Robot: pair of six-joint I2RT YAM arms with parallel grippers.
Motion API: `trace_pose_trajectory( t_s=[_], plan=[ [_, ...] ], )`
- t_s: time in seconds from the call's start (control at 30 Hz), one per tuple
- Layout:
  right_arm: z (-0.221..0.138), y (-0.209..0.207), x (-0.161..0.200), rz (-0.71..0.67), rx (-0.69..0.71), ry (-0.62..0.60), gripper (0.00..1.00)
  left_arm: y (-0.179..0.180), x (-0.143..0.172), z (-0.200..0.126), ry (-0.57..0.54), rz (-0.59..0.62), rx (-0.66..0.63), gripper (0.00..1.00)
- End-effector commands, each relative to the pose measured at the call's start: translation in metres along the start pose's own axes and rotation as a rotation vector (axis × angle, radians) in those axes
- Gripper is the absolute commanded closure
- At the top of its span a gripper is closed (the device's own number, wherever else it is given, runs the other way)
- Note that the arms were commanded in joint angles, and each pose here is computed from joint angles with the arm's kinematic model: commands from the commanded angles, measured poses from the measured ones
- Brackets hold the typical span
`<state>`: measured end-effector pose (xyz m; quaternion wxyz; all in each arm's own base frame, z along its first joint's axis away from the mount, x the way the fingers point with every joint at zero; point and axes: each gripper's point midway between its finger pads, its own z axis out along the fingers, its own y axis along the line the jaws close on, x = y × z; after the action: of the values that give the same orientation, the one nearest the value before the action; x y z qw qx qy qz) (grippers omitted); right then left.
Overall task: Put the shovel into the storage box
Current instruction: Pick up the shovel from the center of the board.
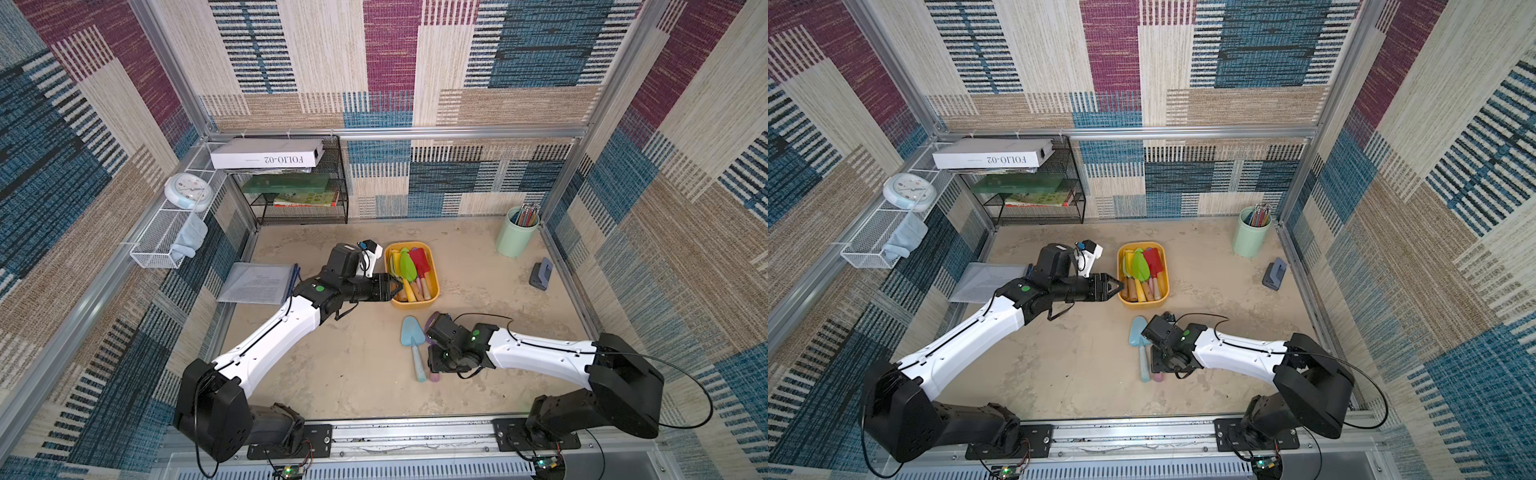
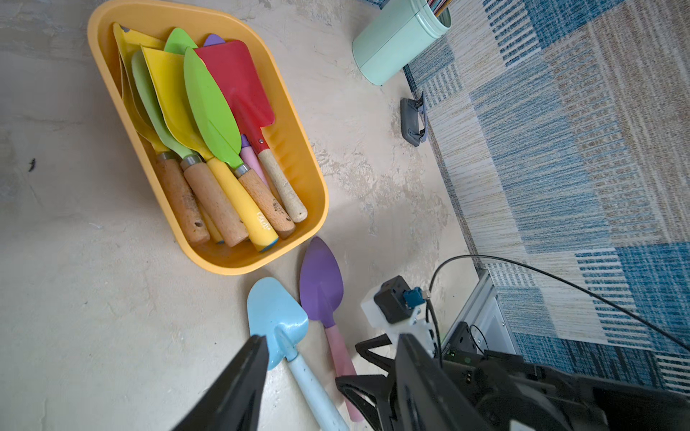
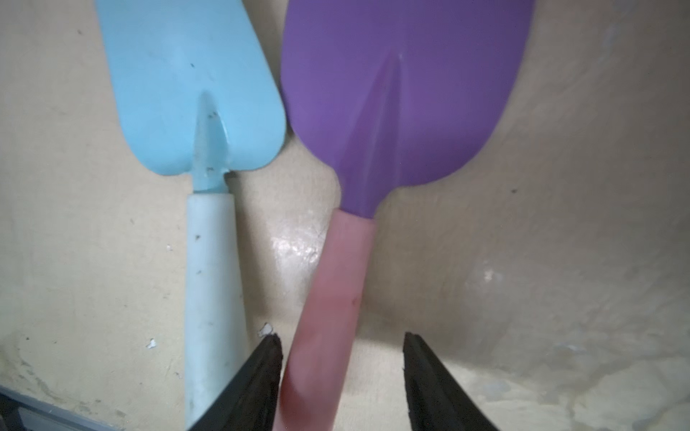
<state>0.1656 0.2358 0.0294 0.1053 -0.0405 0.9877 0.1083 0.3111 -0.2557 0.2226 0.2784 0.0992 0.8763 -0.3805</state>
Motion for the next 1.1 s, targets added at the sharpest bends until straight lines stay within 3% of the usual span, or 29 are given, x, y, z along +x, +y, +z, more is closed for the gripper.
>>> trace_pose_trajectory(
  t_s=[0.0, 0.13, 0.3, 0.57, 0.83, 1.07],
  plan=[
    [0.005, 0.005, -0.001, 0.021, 0.006, -0.008, 0.45, -0.003, -0.001, -0.003, -0.020, 0.004, 0.013, 0.42],
    [0.011, 0.008, 0.002, 0.005, 0.031, 0.018, 0.54, -0.003, 0.004, -0.002, -0.008, 0.002, 0.015, 0.42],
    [0.014, 0.006, 0.003, -0.005, 0.055, 0.029, 0.76, -0.003, 0.010, 0.000, 0.000, -0.001, 0.016, 0.42],
    [0.004, -0.001, -0.002, -0.015, 0.098, -0.001, 1.00, -0.001, 0.021, 0.008, 0.021, -0.018, 0.023, 0.42],
    [-0.027, -0.009, -0.021, -0.015, 0.151, -0.091, 1.00, 0.005, 0.038, 0.028, 0.055, -0.043, 0.027, 0.42],
    [-0.048, 0.006, -0.034, -0.060, 0.094, -0.137, 1.00, 0.007, 0.040, 0.045, 0.049, -0.035, 0.036, 0.42]
  ],
)
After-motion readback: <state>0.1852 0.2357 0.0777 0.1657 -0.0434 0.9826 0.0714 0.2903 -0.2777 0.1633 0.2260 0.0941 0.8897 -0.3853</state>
